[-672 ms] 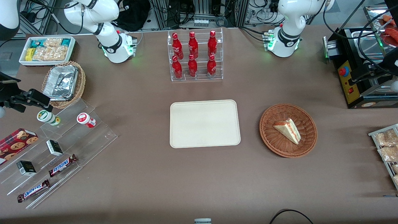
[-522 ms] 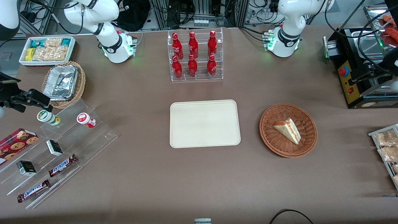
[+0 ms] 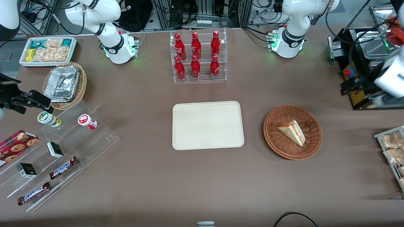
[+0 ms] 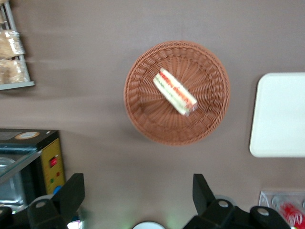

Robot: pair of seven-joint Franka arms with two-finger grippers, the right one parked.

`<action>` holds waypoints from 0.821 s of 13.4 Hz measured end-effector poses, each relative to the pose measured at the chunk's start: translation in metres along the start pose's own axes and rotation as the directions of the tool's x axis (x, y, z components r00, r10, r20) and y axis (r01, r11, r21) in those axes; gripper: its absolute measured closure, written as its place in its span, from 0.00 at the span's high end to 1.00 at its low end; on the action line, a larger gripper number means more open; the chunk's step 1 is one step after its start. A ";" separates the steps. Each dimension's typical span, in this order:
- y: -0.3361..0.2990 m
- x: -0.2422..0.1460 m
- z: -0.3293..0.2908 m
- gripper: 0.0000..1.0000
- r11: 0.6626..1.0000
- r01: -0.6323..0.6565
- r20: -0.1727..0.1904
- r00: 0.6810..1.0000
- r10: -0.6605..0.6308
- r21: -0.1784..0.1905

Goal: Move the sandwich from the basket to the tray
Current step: 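Move the left gripper over the wicker basket holding the sandwich, then lower the left gripper and grasp the wrapped sandwich upright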

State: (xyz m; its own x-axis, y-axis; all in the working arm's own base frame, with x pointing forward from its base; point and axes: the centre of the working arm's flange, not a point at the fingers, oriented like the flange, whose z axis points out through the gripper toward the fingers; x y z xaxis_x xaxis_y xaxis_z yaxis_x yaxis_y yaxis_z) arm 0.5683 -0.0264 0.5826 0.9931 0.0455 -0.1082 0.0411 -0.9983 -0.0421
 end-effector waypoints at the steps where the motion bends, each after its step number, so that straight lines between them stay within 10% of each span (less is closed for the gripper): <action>1: 0.008 0.010 0.021 1.00 1.000 0.030 0.002 1.000 -0.030 0.002; 5: 0.018 0.033 0.090 1.00 0.974 0.226 -0.025 0.974 -0.226 -0.013; 11: 0.056 0.038 0.166 1.00 0.832 0.553 -0.031 0.831 -0.555 -0.051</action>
State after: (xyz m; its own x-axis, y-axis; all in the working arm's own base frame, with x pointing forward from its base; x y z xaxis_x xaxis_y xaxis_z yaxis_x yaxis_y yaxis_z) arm 0.5904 -0.0749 0.4111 0.8063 0.5905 -0.0363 0.5890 -0.8069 -0.0441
